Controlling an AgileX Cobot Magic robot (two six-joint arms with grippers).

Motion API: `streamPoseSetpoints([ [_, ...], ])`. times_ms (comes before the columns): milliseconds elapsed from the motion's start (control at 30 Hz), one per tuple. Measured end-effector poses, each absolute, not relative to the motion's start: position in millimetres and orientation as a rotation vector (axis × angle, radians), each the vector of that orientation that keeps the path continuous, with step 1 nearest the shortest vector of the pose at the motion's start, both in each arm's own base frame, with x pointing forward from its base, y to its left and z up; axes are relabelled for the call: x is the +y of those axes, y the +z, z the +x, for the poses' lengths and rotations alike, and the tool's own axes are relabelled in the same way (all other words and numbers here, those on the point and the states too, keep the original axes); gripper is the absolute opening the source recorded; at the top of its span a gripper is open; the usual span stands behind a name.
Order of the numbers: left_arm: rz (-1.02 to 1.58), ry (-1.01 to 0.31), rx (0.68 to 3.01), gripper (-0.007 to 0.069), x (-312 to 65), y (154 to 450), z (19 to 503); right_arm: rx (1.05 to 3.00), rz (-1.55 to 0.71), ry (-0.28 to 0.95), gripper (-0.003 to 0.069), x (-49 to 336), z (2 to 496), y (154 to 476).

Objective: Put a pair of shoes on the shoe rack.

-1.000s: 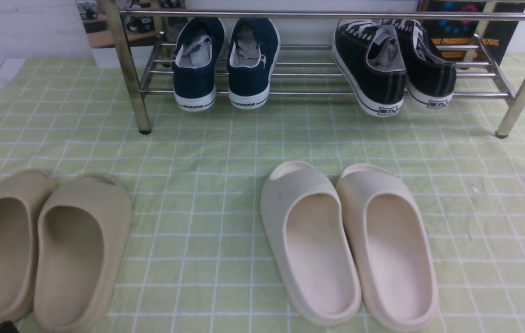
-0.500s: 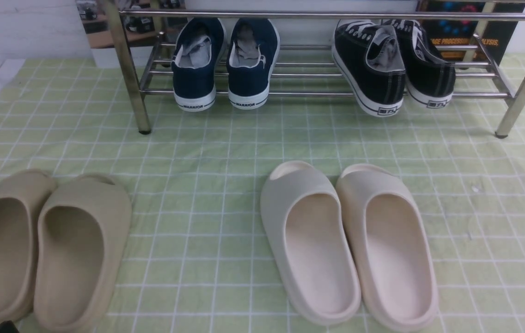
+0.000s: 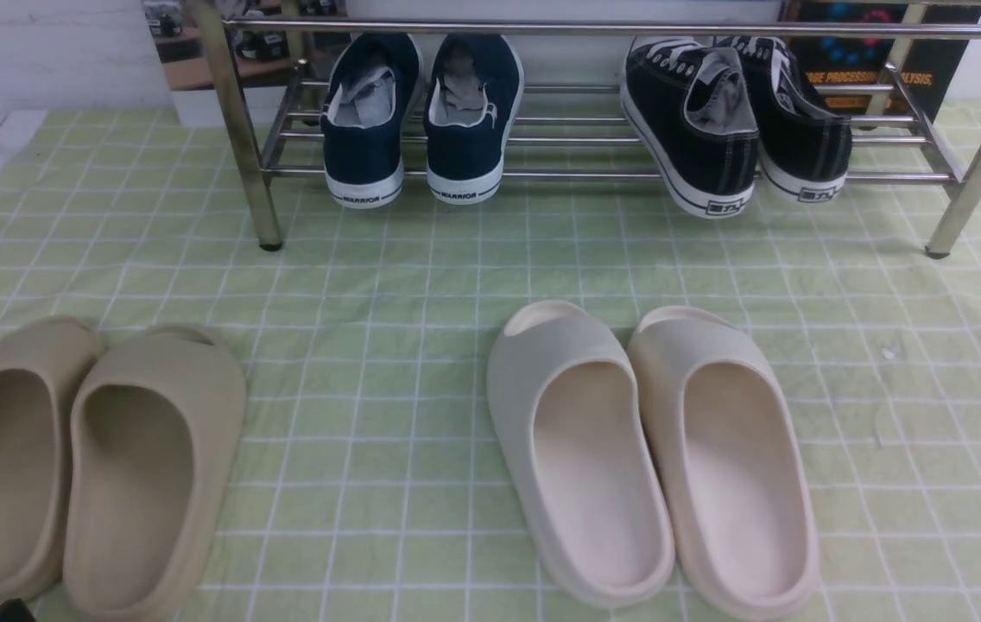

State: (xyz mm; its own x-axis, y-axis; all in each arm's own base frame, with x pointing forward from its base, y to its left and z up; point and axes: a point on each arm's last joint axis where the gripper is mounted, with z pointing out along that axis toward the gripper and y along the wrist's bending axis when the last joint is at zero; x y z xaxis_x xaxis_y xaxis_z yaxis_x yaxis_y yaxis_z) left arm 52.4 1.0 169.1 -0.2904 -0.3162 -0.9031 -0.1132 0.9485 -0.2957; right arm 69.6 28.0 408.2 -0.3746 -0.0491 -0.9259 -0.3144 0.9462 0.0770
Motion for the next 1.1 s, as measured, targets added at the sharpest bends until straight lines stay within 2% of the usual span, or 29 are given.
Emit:
streamPoseSetpoints([
  [167,-0.314,-0.204,1.866,0.0237,1,169,52,1.906,-0.224,0.300,-0.0005,28,78,395],
  [400,-0.314,-0.204,1.866,0.0237,1,169,52,1.780,-0.186,0.058,-0.0005,11,73,310],
  [433,-0.314,-0.204,1.866,0.0237,1,169,52,1.790,-0.183,0.052,-0.0005,11,73,304],
  [467,-0.314,-0.204,1.866,0.0237,1,169,52,1.791,-0.158,0.006,-0.0005,7,69,285],
  [567,-0.314,-0.204,1.866,0.0237,1,169,52,1.811,-0.054,-0.031,-0.0005,1,61,246],
  [833,-0.314,-0.204,1.866,0.0237,1,169,52,1.836,0.164,-0.030,-0.0005,-6,53,179],
  [1100,-0.314,-0.204,1.867,0.0239,1,169,52,1.857,0.177,-0.022,-0.0005,-6,52,174],
])
